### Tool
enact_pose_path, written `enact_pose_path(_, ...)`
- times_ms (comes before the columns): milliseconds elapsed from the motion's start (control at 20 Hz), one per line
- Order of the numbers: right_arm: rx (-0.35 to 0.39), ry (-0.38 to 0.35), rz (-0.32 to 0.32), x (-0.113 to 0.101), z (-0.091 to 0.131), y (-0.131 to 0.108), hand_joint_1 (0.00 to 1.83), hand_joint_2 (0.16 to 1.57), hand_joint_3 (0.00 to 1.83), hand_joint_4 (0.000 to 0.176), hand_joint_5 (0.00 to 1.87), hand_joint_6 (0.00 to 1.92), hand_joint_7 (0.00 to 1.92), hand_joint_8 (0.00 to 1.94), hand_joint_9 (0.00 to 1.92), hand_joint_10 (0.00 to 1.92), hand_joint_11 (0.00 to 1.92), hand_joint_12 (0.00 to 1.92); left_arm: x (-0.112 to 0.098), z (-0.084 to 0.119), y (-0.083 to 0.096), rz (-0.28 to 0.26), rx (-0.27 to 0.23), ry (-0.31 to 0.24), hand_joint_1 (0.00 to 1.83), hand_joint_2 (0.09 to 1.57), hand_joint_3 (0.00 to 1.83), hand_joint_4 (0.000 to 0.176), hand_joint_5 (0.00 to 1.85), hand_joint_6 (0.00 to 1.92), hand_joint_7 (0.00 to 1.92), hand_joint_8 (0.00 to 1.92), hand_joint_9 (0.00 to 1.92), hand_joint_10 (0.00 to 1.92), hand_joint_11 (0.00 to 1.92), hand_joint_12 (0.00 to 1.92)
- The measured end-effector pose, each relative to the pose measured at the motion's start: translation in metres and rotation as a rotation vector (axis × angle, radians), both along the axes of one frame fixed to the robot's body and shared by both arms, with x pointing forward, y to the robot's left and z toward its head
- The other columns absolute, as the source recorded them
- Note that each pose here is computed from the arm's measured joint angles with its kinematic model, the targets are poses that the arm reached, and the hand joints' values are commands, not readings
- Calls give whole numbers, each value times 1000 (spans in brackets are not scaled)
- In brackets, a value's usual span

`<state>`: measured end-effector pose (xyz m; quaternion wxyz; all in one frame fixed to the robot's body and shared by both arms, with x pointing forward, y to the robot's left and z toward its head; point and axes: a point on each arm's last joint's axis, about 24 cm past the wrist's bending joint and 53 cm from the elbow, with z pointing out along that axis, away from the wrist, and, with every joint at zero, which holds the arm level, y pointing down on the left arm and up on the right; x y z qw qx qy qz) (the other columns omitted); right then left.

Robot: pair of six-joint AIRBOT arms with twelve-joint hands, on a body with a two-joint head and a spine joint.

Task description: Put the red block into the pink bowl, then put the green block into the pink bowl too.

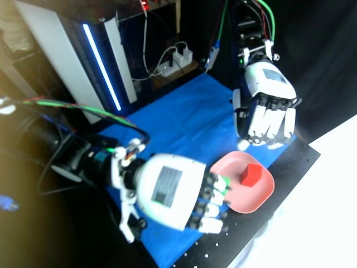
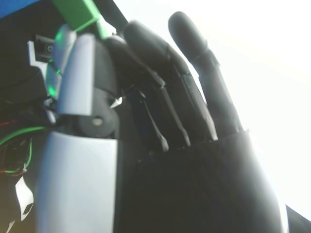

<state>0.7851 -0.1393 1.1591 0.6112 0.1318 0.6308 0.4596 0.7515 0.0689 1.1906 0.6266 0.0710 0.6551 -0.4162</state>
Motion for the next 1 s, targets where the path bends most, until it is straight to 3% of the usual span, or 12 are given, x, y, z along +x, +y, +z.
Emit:
enact_pose_path(150, 5, -8, 2, 2, 5, 2, 1309, 987, 0, 0, 1391, 40, 1301, 650, 1167, 757, 931, 1379, 0, 0, 0, 0, -1, 0, 1373, 1131, 1, 0, 728, 1232, 995, 904, 984, 1169, 612, 1174)
enact_pose_path(400, 8, -8, 7, 2, 5, 7, 1303, 999, 0, 0, 1396, 16, 1251, 749, 1116, 848, 869, 1433, 0, 0, 0, 0, -1, 0, 1371, 1129, 1, 0, 748, 1224, 1010, 879, 960, 1189, 560, 1165)
enact_pose_path(500, 8, -8, 7, 2, 5, 7, 1306, 997, 0, 0, 1391, 14, 1261, 738, 1121, 872, 898, 1414, 0, 0, 0, 0, -1, 0, 1363, 1162, 0, 0, 698, 1328, 934, 971, 881, 1270, 545, 1162)
enact_pose_path(600, 8, -8, 7, 2, 5, 7, 1221, 960, 2, 0, 1461, 68, 1257, 382, 1164, 753, 934, 1300, 0, 0, 0, 1, 0, 0, 1362, 1165, 0, 0, 676, 1331, 932, 978, 883, 1275, 571, 1169)
enact_pose_path(700, 7, -8, 8, 2, 5, 7, 1219, 963, 0, 0, 1442, 115, 1317, 215, 1173, 727, 932, 1307, 0, 1, 2, 2, 0, 0, 1362, 1165, 0, 0, 683, 1339, 934, 974, 876, 1277, 571, 1170)
enact_pose_path(750, 7, -8, 9, 2, 5, 8, 1233, 893, 0, 0, 1193, 22, 1304, 128, 1171, 616, 906, 1242, 0, 1, 3, 4, 0, 0, 1361, 1168, 0, 0, 669, 1352, 912, 987, 897, 1265, 608, 1141)
enact_pose_path(900, 14, 1, 16, 0, 3, 11, 1145, 841, 0, 0, 1034, 0, 1225, 9, 1128, 290, 806, 1046, 1, 2, 6, 8, 0, 1, 1364, 1138, 0, 0, 734, 1271, 956, 921, 987, 1165, 678, 1089)
enact_pose_path(1000, 5, 12, 26, -2, 0, 15, 1164, 830, 0, 0, 986, 0, 1187, 0, 1113, 184, 724, 1065, 1, 1, 5, 7, 1, 1, 1368, 1131, 0, 0, 742, 1223, 971, 921, 1002, 1156, 671, 1089)
